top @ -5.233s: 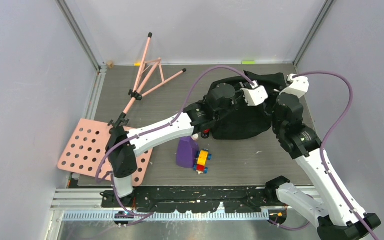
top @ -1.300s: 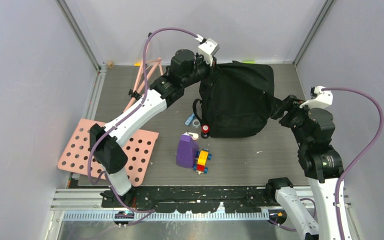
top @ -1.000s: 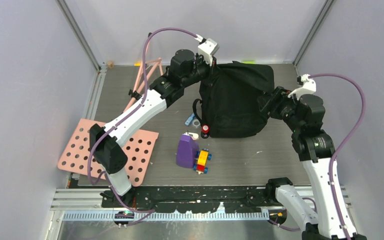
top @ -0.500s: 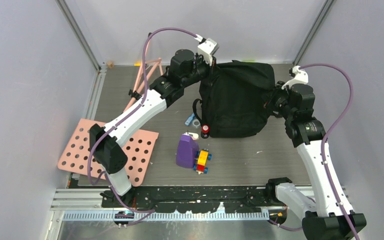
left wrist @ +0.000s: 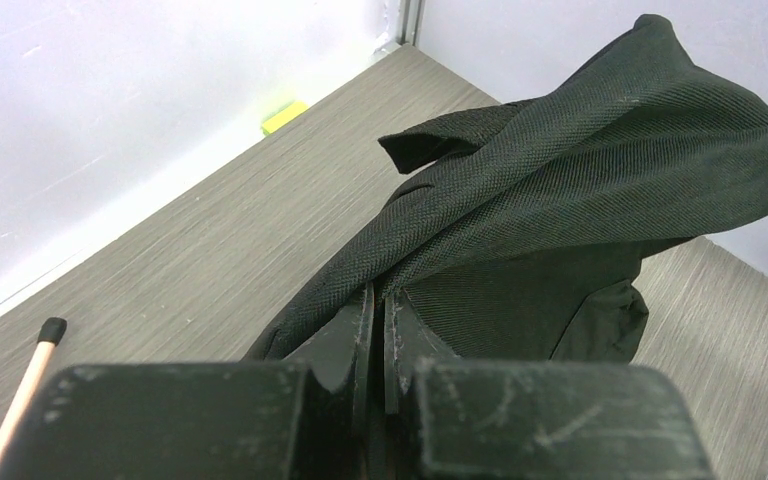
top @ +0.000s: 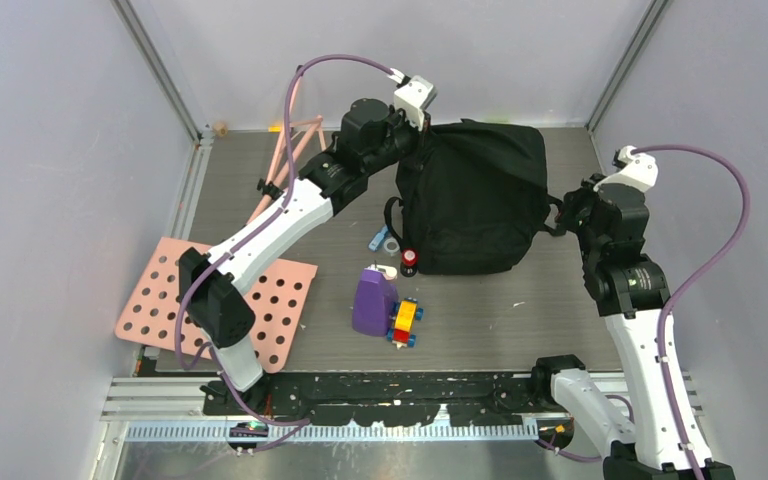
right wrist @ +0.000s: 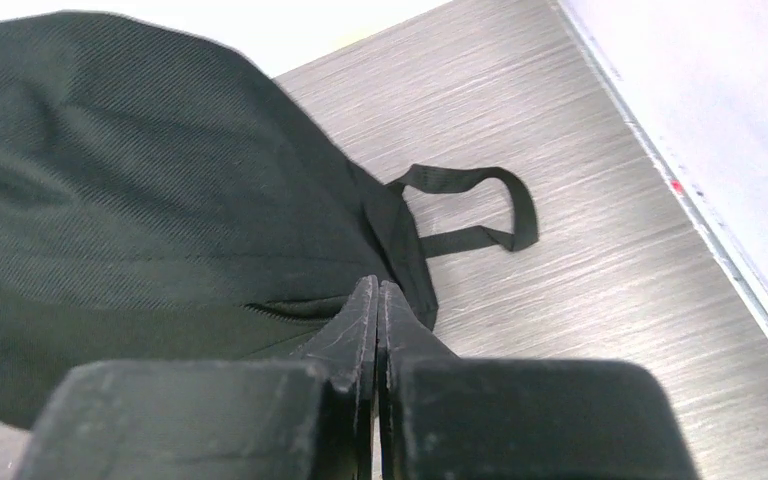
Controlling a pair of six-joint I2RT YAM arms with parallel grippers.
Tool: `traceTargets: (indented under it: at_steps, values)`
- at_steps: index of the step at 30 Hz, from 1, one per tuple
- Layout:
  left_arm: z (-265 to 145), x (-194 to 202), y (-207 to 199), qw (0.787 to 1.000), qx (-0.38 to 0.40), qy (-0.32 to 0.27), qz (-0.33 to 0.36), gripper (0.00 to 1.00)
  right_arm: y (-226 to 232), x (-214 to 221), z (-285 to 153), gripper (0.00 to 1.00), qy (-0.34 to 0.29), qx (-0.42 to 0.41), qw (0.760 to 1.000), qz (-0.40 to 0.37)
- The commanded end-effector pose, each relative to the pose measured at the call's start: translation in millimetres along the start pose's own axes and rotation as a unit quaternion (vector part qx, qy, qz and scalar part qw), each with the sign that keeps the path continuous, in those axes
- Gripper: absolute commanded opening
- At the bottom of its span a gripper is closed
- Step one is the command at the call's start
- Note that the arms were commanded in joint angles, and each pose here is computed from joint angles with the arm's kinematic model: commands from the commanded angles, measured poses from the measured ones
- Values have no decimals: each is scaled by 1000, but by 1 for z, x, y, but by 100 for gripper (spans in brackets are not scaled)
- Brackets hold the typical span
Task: Pack the student bag
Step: Zip the student bag at the center of the board.
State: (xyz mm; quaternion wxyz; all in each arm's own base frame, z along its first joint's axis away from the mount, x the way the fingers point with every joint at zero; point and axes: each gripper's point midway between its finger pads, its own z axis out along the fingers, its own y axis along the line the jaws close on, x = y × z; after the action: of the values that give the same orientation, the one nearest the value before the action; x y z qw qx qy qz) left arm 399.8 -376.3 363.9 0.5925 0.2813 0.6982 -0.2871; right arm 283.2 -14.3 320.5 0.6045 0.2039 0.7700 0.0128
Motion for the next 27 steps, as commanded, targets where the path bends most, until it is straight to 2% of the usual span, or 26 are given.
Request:
traceTargets:
  at_steps: [1,2,3,6,9,13,18,27]
  values:
    - [-28,-62,16,996,-24,-80,14,0,25,-5,-11,4,4,-80,997,-23]
    - [-28,-62,13,996,-18,-81,12,0,43,1,-14,8,15,-130,991,-20]
    - [-27,-61,12,997,-14,-80,10,0,52,5,-15,17,26,-154,988,-12]
    - [-28,-62,11,997,-12,-82,6,0,80,10,-22,26,47,-226,973,15]
    - [-29,-61,11,997,-11,-81,4,0,87,9,-27,39,40,-247,967,43]
    - [-29,-60,10,997,-9,-79,3,0,88,4,-26,49,25,-252,967,36]
    - [-29,-60,10,997,-9,-80,3,0,92,1,-12,53,11,-254,967,15]
    - [-29,-63,10,997,-8,-83,4,0,93,6,18,53,-10,-244,970,-10]
